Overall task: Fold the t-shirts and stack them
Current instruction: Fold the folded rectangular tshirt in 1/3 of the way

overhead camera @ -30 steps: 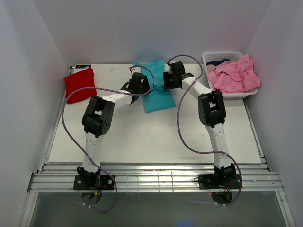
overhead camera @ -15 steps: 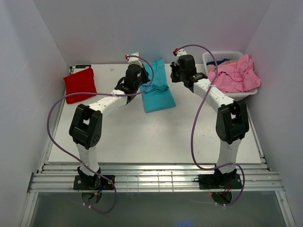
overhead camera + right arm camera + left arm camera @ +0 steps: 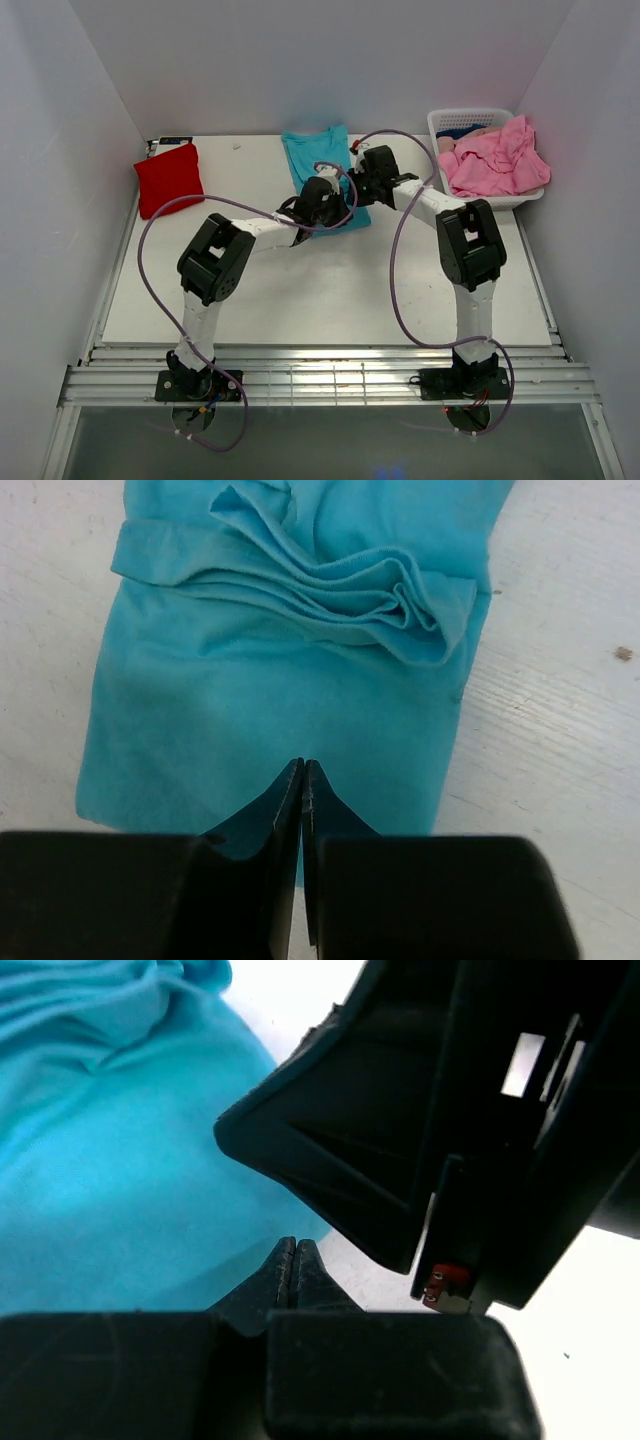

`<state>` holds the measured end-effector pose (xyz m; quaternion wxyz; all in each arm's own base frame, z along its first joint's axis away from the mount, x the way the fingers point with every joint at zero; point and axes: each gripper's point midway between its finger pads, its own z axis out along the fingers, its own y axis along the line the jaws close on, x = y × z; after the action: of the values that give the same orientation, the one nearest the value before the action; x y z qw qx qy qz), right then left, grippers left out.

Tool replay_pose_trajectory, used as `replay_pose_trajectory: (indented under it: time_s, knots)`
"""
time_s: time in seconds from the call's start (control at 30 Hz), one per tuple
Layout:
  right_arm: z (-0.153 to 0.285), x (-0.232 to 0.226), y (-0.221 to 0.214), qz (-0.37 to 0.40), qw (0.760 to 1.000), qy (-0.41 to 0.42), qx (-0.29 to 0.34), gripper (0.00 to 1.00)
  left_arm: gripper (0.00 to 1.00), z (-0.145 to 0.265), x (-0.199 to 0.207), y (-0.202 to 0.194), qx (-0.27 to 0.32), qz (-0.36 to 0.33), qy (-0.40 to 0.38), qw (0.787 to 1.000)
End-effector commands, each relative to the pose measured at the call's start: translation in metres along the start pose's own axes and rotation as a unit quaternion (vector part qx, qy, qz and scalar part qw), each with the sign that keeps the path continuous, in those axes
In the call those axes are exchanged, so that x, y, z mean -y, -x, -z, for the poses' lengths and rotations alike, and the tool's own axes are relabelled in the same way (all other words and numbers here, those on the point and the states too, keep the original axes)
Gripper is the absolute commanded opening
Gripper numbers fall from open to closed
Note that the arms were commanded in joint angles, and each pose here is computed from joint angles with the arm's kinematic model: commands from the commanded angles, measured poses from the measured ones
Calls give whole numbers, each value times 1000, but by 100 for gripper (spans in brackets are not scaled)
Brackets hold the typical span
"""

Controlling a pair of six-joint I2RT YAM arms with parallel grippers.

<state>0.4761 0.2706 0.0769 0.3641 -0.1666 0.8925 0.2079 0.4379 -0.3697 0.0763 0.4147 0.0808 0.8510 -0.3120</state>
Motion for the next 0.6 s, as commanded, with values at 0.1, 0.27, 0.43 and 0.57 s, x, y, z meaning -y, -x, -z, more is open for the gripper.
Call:
replay_pose_trajectory:
  time_s: [0.1,0.27,0.43,0.57]
  knots:
    - [-6,-17,13,-6,999,43,11,8,0,0,-4,-7,5,1,-4,1000]
    - [-13,-18,11,-8,999,48,6,8,0,5,-8,-13,11,0,-2,1000]
    - [-21,-17,11,-8,999,49,7,8,0,8,-16,-23,7,-8,8,1000]
    - [-31,-18,21,-6,998,56,13,8,0,13,-19,-34,-2,2,9,1000]
